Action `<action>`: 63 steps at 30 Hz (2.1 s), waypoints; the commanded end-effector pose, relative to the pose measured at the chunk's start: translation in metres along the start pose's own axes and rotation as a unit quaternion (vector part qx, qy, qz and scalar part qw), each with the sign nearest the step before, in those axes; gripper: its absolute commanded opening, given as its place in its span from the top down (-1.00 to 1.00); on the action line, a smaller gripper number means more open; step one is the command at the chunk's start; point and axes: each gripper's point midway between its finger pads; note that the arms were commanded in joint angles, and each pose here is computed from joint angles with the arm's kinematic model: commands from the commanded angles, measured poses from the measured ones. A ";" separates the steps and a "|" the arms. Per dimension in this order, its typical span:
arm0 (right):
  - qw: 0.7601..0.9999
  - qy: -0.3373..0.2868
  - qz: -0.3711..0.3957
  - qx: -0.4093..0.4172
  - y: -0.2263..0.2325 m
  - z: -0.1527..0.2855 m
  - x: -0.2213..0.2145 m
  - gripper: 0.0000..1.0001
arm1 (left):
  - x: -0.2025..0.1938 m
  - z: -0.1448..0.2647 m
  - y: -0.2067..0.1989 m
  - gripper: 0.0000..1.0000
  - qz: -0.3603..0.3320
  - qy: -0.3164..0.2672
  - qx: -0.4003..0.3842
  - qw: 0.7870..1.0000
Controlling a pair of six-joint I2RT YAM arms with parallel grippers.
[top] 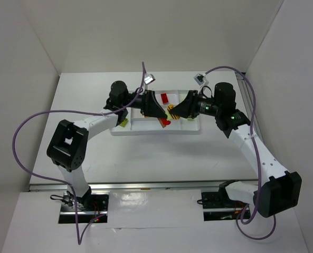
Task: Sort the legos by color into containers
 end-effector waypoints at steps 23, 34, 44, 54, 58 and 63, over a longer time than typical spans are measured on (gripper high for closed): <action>0.912 -0.019 0.018 -0.409 -0.191 -0.087 0.013 0.42 | -0.029 0.144 0.067 1.00 0.087 -0.048 0.427 0.899; 0.903 0.010 0.010 -0.429 -0.235 -0.123 0.000 0.28 | -0.039 0.160 0.071 1.00 0.105 -0.057 0.444 0.888; 0.904 0.006 0.019 -0.427 -0.216 -0.116 0.012 -0.63 | -0.039 0.158 0.069 1.00 0.105 -0.055 0.436 0.892; 0.994 -0.023 0.057 -0.090 -0.053 -0.049 0.024 -0.62 | -0.022 0.115 0.032 1.00 0.003 -0.054 0.270 0.961; 0.998 0.004 0.051 -0.027 -0.029 -0.035 -0.002 -0.65 | -0.014 0.093 0.014 1.00 -0.014 -0.044 0.172 0.984; 0.997 0.016 0.035 0.062 0.000 -0.032 -0.014 -0.65 | -0.008 0.080 -0.005 1.00 -0.049 -0.022 0.098 0.994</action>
Point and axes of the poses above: each gripper's point midway between its finger pads, its own z axis back along the fingers, its own y axis along the line the jaws close on, x = y × z, and after that the axes turned 3 degrees about -z, right-handed
